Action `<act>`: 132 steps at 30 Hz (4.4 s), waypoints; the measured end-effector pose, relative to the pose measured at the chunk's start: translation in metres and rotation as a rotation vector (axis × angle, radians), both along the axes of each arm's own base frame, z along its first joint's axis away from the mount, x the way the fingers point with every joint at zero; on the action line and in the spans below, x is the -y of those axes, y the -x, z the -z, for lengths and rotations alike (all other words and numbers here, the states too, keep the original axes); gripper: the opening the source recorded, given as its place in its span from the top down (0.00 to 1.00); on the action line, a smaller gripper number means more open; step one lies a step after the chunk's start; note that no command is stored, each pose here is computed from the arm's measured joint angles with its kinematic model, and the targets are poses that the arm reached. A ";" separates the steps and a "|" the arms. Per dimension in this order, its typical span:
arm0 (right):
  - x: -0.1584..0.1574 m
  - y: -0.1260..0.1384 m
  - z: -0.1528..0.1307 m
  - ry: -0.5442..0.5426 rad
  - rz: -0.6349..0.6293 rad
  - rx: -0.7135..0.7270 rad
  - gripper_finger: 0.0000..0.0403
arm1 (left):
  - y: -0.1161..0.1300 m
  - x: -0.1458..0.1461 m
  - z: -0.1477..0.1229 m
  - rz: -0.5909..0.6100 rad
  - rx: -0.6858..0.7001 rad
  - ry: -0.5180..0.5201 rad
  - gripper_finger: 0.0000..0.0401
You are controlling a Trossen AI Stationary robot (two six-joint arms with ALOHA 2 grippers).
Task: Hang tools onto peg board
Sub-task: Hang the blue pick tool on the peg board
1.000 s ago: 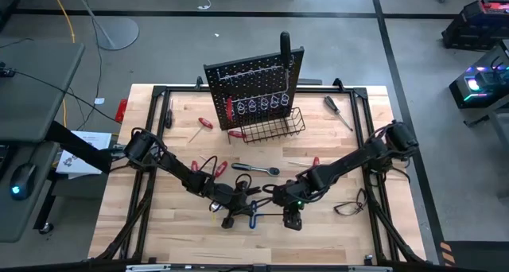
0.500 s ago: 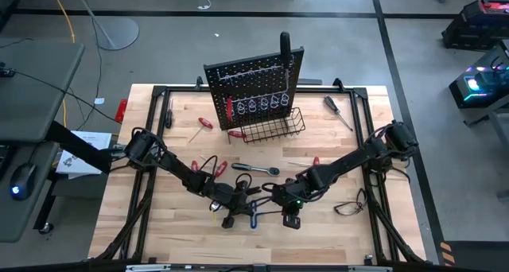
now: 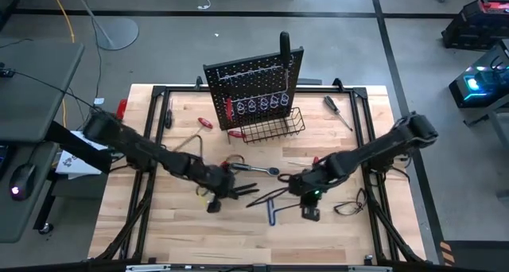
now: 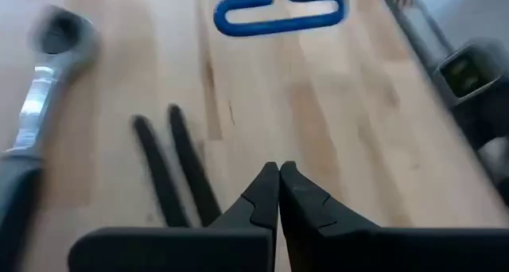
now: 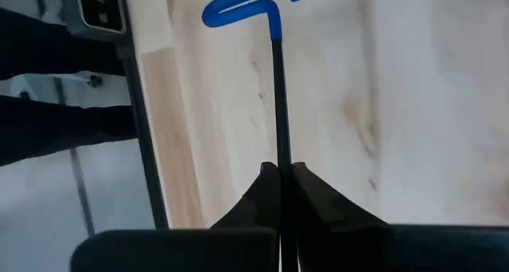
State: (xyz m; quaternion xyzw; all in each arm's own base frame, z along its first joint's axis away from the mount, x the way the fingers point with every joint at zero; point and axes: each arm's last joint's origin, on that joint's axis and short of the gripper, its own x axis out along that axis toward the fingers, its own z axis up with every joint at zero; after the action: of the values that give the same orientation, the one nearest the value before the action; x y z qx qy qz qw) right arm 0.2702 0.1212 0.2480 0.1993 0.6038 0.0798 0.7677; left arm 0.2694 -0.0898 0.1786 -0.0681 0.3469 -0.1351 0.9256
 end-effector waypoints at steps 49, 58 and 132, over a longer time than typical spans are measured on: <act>0.061 0.006 -0.234 0.823 0.592 1.351 1.00 | -0.034 -0.071 -0.307 -0.753 1.306 0.129 0.39; 0.057 -0.010 -0.221 0.833 0.592 1.306 1.00 | -0.034 -0.070 -0.308 -0.727 1.320 0.115 0.39; 0.068 0.005 -0.210 0.884 0.893 1.096 0.44 | 0.043 -0.156 -0.285 -0.671 0.681 -0.184 0.98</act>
State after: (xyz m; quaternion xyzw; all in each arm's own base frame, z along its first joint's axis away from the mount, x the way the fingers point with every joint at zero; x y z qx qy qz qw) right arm 0.2651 0.0536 0.4583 0.0333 -0.0155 -0.3907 0.9198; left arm 0.2262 0.0666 0.4635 -0.0457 -0.0060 0.1873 0.9812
